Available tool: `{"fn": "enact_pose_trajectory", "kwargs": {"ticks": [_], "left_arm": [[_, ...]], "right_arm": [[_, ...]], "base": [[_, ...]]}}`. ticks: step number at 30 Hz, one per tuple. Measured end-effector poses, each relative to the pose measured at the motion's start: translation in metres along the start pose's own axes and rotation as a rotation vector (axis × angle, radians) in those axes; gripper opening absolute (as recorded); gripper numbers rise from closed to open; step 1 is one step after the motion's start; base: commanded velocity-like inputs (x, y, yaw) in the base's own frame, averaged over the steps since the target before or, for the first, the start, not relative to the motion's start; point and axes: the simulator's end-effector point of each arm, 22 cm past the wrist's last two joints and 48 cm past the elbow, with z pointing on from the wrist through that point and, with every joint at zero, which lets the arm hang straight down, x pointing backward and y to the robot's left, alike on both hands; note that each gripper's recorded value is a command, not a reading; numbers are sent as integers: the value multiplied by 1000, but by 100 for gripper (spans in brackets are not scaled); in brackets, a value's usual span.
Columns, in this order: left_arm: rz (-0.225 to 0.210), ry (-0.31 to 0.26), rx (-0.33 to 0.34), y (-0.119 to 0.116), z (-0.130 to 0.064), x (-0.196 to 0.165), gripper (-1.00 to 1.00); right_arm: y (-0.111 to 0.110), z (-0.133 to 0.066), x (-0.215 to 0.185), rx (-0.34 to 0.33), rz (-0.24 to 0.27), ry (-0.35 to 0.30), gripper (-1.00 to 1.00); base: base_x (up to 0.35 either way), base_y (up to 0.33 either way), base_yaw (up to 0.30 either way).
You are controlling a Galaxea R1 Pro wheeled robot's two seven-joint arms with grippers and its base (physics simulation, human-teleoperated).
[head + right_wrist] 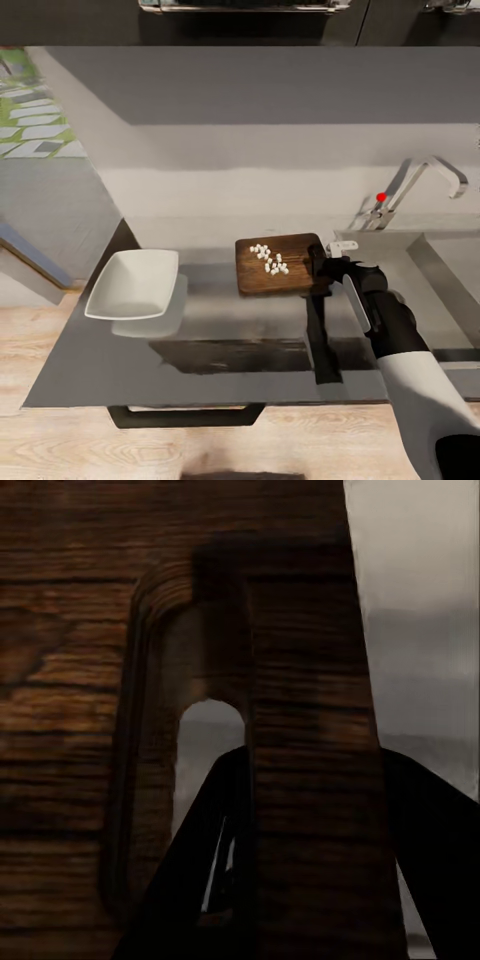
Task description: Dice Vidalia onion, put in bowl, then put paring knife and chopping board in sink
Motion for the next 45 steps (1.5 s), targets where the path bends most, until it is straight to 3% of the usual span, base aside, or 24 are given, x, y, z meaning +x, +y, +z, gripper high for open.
{"fn": "enact_pose_trajectory", "kwargs": {"ticks": [15, 41, 43, 45], "left_arm": [[0, -24, 5, -2, 4, -7, 100], [-2, -69, 15, -5, 10, -22, 100], [-2, -86, 18, -6, 11, -29, 100], [-2, -157, 26, -10, 14, -63, 100]], "right_arm": [[0, -11, -15, 1, 2, -26, -100], [-1, -31, -39, 5, 0, -66, -100], [-1, -32, -40, 5, 0, -70, -100], [-1, -34, -42, 5, 0, -73, -100]], "base": [[-256, 180, 0], [-6, 4, 0], [0, 0, 0], [0, 0, 0]]}}
